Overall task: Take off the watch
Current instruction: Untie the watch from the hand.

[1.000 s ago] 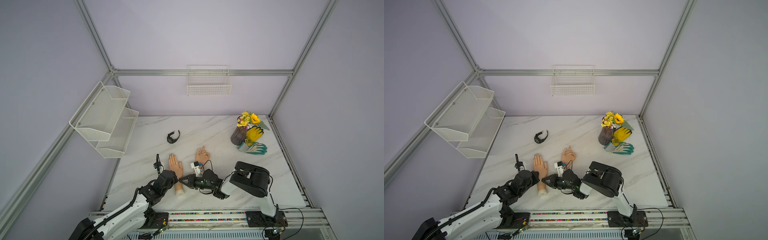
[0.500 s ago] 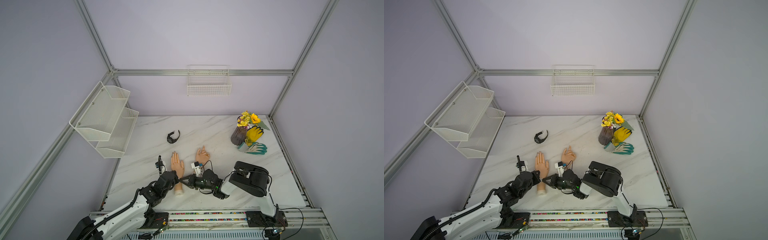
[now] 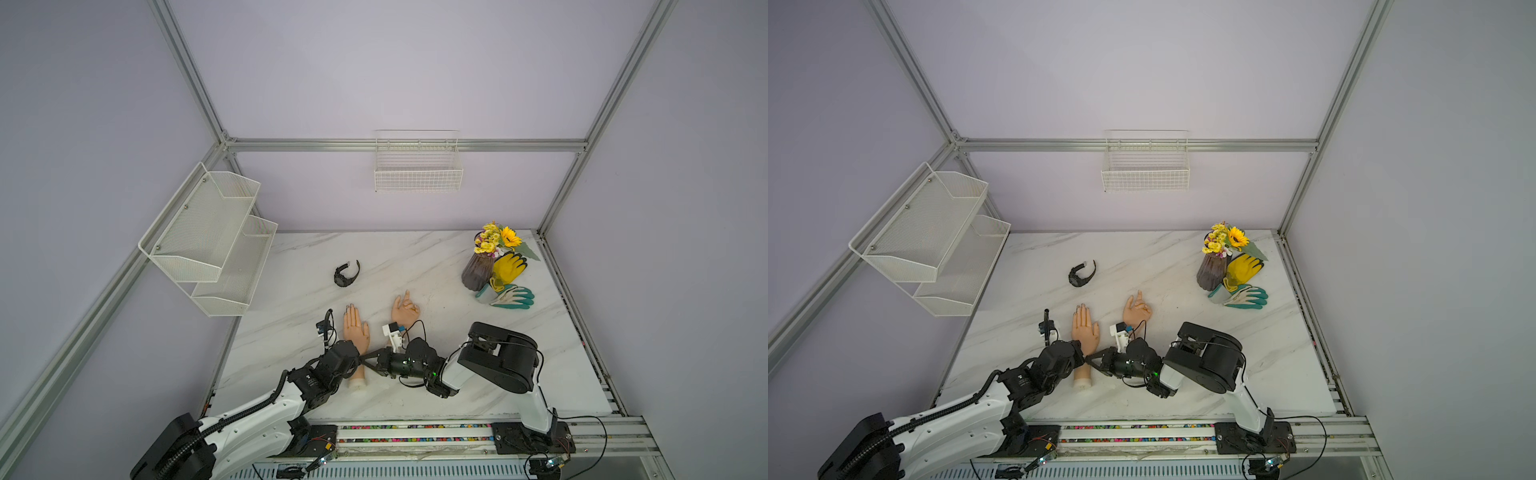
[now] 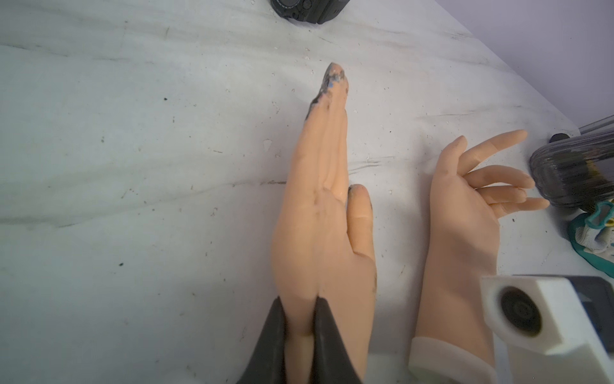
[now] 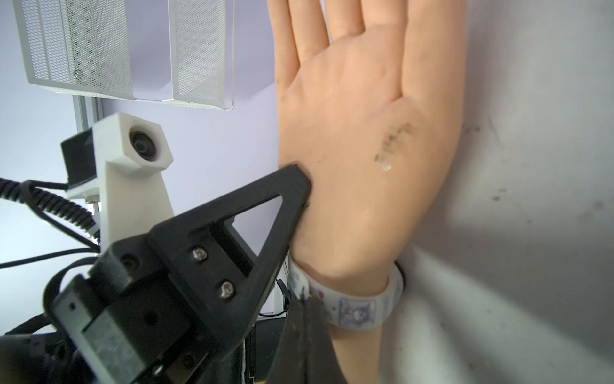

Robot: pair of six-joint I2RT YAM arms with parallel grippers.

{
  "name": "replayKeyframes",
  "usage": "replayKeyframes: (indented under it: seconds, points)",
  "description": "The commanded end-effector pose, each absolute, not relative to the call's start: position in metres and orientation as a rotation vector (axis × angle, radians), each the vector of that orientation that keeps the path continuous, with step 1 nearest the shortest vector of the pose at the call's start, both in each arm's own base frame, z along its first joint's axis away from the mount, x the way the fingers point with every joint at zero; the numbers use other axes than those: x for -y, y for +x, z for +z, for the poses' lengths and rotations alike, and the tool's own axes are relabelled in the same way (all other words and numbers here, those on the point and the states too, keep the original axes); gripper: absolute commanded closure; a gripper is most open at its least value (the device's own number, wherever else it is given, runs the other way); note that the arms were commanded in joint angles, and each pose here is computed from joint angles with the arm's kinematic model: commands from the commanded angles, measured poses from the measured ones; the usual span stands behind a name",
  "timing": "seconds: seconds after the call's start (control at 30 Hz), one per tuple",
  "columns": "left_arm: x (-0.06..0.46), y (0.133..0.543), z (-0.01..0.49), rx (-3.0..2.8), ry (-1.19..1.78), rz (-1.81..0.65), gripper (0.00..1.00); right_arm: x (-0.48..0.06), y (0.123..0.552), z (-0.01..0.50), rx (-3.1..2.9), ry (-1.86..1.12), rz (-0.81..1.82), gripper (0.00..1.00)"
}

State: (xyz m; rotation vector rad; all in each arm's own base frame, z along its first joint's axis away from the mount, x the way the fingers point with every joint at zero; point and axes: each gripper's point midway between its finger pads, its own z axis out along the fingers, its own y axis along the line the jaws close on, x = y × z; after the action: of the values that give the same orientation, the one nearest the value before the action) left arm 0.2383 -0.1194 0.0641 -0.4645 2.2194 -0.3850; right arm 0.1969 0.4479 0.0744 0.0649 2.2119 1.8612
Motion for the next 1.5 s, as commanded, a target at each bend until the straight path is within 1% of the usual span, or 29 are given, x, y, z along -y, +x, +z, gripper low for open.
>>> replayKeyframes:
  seconds: [0.0,0.2,0.5,0.63,0.77,0.8,0.83,0.87,1.0,1.03,1.27,1.33,1.4,1.47]
  points:
    - [0.146,0.222,0.056,-2.332,-0.371,-0.487,1.00,-0.457,0.197,0.183,-1.803,-0.083,2.081,1.00]
    - [0.133,0.219,0.050,-2.341,-0.423,-0.414,1.00,-0.452,0.192,0.210,-1.732,-0.104,2.094,1.00]
    - [0.126,0.218,0.049,-2.349,-0.442,-0.361,1.00,-0.453,0.184,0.223,-1.689,-0.120,2.129,1.00]
    - [0.127,0.218,0.051,-2.347,-0.443,-0.377,1.00,-0.453,0.194,0.209,-1.770,-0.066,2.025,1.00]
    - [0.124,0.218,0.054,-2.329,-0.464,-0.381,1.00,-0.442,0.211,0.190,-1.852,-0.021,1.796,1.00]
    - [0.123,0.218,0.055,-2.326,-0.468,-0.378,1.00,-0.435,0.217,0.186,-1.871,-0.002,1.716,0.94]
    - [0.122,0.218,0.056,-2.321,-0.471,-0.377,0.97,-0.429,0.221,0.183,-1.882,0.006,1.655,0.87]
    - [0.121,0.218,0.056,-2.318,-0.473,-0.377,0.90,-0.421,0.227,0.180,-1.889,0.023,1.578,0.81]
    - [0.122,0.218,0.058,-2.313,-0.473,-0.382,0.65,-0.396,0.242,0.173,-1.945,0.044,1.312,0.68]
    - [0.122,0.219,0.060,-2.311,-0.471,-0.385,0.61,-0.391,0.244,0.171,-1.958,0.040,1.258,0.65]
    - [0.135,0.223,0.087,-2.307,-0.414,-0.441,0.43,-0.365,0.251,0.176,-1.970,-0.099,0.961,0.52]
    - [0.135,0.224,0.102,-2.294,-0.397,-0.437,0.35,-0.362,0.249,0.179,-1.959,-0.176,0.907,0.49]
    - [0.131,0.224,0.113,-2.286,-0.391,-0.420,0.31,-0.364,0.243,0.184,-1.939,-0.266,0.871,0.47]
    - [0.127,0.223,0.128,-2.275,-0.378,-0.404,0.29,-0.372,0.232,0.185,-1.914,-0.388,0.832,0.45]
